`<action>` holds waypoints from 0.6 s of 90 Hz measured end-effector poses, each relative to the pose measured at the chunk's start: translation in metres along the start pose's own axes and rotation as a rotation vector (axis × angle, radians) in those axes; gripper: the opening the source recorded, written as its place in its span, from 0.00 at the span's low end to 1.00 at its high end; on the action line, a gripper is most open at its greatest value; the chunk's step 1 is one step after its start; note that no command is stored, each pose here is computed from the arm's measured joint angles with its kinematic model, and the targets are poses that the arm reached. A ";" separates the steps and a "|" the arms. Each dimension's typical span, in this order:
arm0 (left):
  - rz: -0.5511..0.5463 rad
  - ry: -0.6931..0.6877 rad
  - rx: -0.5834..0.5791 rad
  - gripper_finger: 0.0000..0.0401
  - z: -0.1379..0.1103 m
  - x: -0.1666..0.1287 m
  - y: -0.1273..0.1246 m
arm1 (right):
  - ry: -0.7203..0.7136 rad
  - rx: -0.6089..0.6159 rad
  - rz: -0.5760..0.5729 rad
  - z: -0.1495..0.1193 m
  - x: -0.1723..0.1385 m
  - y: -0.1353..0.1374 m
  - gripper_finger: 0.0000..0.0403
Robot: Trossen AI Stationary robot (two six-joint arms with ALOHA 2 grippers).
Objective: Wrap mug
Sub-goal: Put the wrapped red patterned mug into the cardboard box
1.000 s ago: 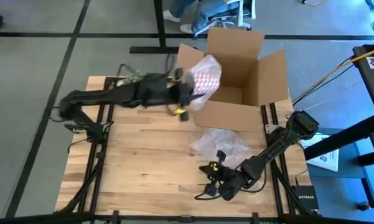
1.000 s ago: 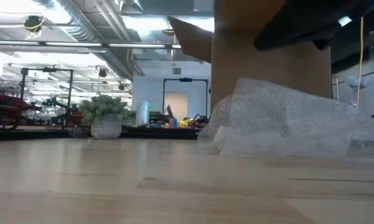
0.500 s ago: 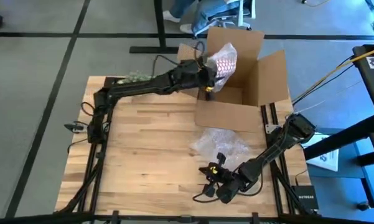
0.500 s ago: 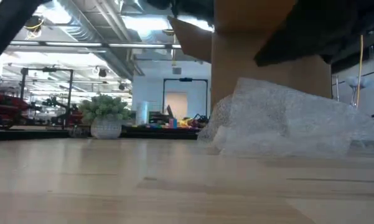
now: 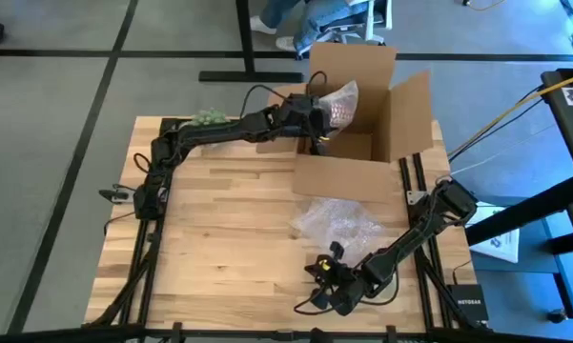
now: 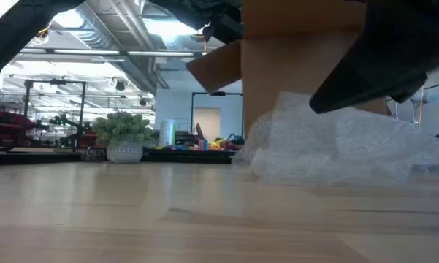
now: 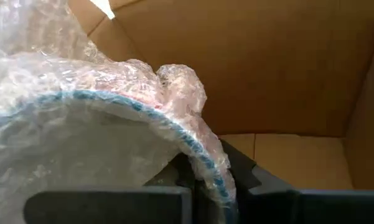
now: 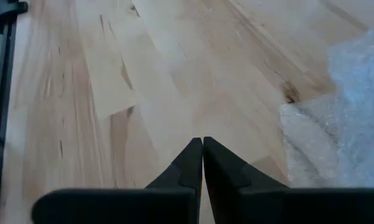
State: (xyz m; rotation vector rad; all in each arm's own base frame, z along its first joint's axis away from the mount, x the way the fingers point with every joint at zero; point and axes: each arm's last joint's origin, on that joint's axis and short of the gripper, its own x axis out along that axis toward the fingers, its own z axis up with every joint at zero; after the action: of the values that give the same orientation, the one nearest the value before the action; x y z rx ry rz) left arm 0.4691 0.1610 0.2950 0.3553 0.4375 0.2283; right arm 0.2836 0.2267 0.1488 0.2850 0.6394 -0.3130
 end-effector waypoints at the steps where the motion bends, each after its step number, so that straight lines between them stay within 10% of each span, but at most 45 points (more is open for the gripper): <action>1: -0.002 -0.001 -0.002 0.06 0.000 0.000 0.000 | -0.001 0.000 0.000 0.000 0.000 0.000 0.00; 54: -0.028 0.041 -0.025 0.30 -0.006 0.001 -0.003 | 0.002 -0.003 0.001 0.000 0.000 0.000 0.00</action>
State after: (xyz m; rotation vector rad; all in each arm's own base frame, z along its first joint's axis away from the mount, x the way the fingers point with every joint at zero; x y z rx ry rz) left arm 0.4681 0.1603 0.2883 0.3197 0.4792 0.2134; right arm 0.2836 0.2267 0.1488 0.2830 0.6418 -0.3110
